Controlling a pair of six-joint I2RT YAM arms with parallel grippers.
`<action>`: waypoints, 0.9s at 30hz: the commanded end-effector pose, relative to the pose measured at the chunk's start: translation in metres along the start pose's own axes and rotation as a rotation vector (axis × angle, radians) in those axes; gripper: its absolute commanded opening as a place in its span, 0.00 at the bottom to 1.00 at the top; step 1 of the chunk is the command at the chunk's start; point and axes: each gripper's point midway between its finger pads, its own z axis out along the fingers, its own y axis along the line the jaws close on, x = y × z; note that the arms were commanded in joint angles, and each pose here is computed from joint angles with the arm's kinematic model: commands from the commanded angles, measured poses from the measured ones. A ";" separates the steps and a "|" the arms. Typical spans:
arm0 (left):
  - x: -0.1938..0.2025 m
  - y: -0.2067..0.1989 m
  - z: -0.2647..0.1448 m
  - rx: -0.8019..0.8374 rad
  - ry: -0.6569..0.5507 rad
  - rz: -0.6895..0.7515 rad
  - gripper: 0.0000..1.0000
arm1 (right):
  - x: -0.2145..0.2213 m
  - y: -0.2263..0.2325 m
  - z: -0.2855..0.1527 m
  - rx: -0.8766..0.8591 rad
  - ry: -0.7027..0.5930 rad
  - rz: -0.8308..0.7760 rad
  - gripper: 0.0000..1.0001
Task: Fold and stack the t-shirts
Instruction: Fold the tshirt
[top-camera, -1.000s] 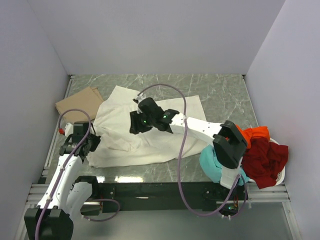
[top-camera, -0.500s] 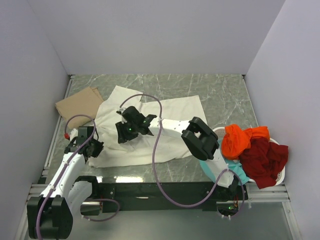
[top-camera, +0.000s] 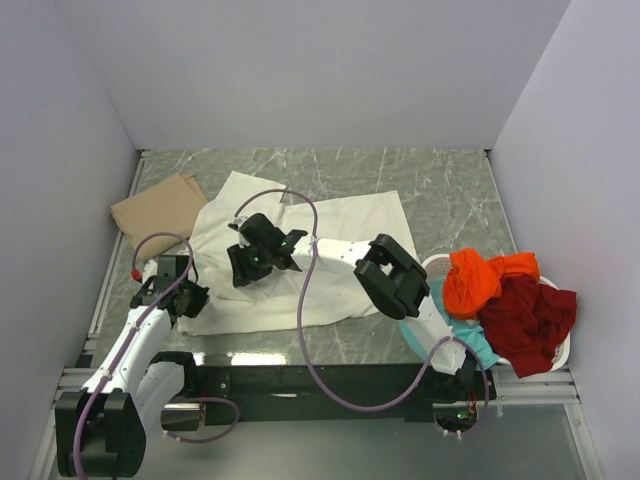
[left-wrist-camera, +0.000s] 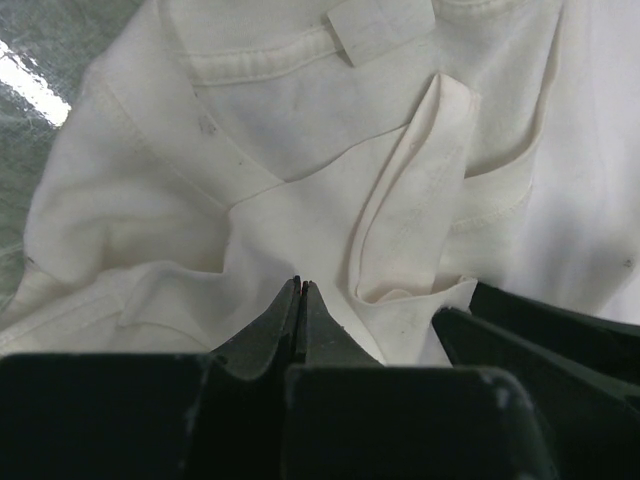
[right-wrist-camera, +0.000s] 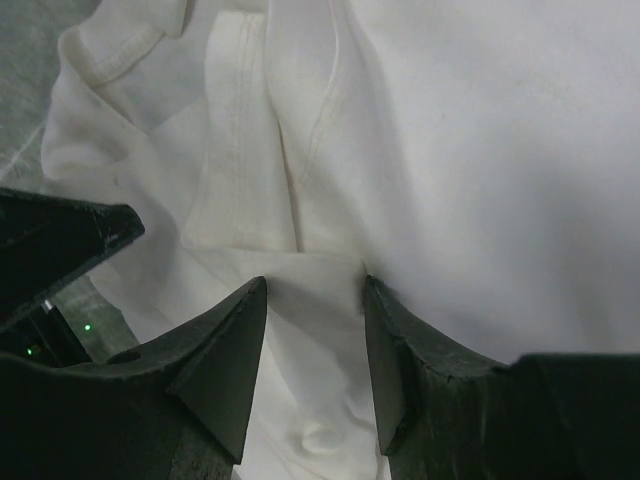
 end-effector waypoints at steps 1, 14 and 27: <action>0.000 -0.004 0.002 0.023 0.000 -0.008 0.00 | -0.023 0.011 0.005 -0.021 -0.059 -0.046 0.51; 0.009 0.005 0.007 0.001 0.026 -0.021 0.00 | -0.017 0.001 0.001 0.030 -0.059 -0.037 0.22; 0.017 0.025 0.011 -0.061 0.034 -0.069 0.00 | -0.048 0.018 -0.064 0.040 -0.232 0.002 0.00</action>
